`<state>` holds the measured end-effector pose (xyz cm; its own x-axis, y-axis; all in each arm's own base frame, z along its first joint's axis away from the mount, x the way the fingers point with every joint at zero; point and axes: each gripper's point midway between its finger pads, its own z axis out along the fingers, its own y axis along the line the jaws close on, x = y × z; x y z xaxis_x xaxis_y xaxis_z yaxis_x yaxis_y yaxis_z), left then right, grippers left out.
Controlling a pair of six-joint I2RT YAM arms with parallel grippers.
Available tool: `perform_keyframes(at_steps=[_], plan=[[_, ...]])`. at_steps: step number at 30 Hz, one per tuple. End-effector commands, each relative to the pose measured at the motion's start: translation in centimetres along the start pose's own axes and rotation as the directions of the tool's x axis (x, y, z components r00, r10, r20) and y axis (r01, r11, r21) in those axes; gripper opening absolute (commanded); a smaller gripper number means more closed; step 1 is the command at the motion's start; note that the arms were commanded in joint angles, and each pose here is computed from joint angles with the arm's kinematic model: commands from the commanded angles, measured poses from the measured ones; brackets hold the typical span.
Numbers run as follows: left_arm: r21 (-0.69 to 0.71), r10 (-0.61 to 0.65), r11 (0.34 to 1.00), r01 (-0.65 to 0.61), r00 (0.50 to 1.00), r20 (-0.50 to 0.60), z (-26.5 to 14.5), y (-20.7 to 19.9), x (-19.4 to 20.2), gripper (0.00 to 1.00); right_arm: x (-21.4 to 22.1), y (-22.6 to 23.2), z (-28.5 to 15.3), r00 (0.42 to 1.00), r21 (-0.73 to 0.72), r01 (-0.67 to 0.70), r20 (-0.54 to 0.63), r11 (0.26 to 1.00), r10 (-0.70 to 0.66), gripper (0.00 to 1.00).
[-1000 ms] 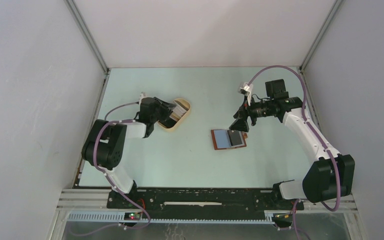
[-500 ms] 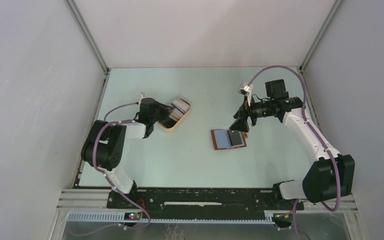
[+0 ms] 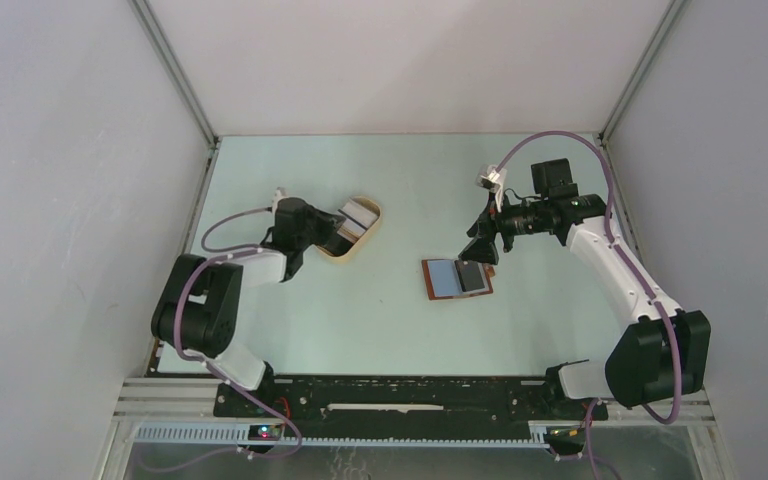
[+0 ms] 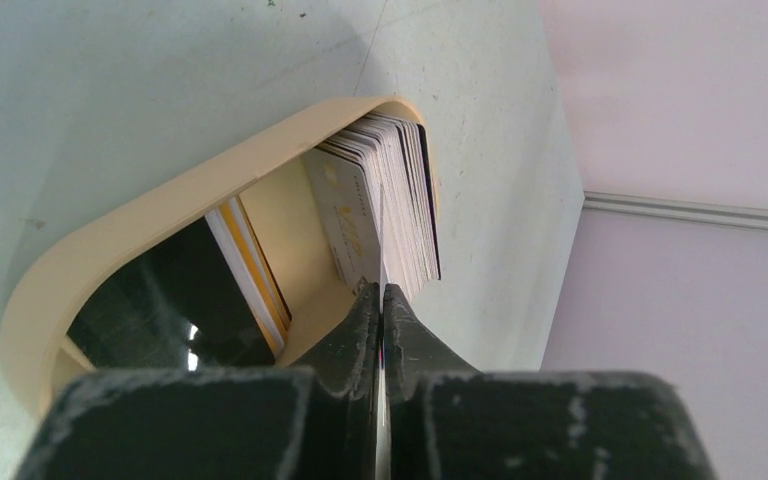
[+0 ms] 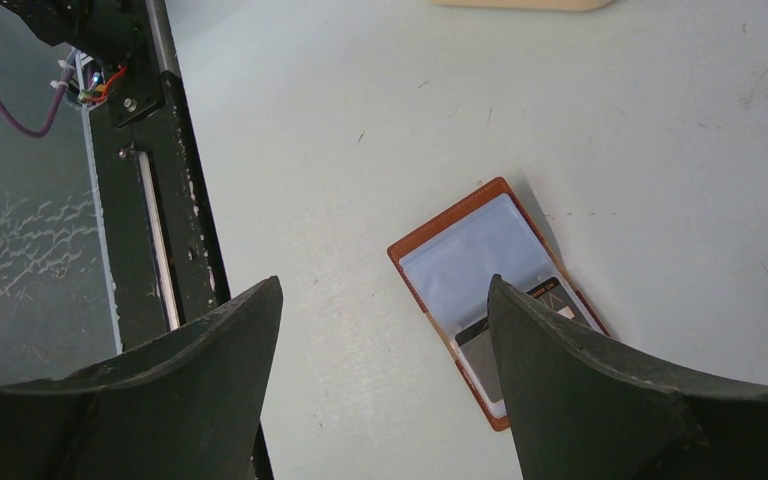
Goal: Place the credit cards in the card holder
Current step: Pick up the credit card from the storage box, then insert the credit card into the card holder.
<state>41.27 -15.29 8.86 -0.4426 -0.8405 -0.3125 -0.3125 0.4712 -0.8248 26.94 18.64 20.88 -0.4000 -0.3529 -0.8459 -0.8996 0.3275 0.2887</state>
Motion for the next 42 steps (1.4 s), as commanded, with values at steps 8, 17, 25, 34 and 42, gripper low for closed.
perform_keyframes(at_steps=[8, 17, 25, 34, 42], plan=[[0.052, 0.068, 0.996, -0.070, 0.997, 0.043, -4.0, -0.8, -0.6, 0.03, -1.1, 1.0, -0.8, 0.998, -0.006, 0.053, 0.037, 0.999, -0.052, 0.84], [0.212, 0.174, 0.961, -0.178, 0.984, 0.039, -6.7, -2.9, 0.3, 0.01, -1.1, 1.1, -0.9, 0.997, -0.002, 0.066, 0.035, 0.998, -0.066, 0.84], [0.728, 0.397, 0.625, -0.281, 0.918, 0.013, -11.7, -10.3, 5.3, 0.00, -1.2, 2.0, -1.2, 0.993, -0.033, 0.109, 0.047, 0.993, -0.107, 0.83], [0.910, 0.551, 0.298, -0.288, 0.831, 0.083, -15.8, -13.8, 11.9, 0.00, -1.9, 4.5, -1.9, 0.981, -0.092, 0.166, 0.120, 0.982, -0.155, 0.83], [0.922, 0.614, 0.140, -0.361, 0.762, 0.205, -17.4, -14.6, 16.2, 0.00, -1.6, 5.6, -0.9, 0.984, -0.158, 0.145, 0.126, 0.977, -0.126, 0.83]])
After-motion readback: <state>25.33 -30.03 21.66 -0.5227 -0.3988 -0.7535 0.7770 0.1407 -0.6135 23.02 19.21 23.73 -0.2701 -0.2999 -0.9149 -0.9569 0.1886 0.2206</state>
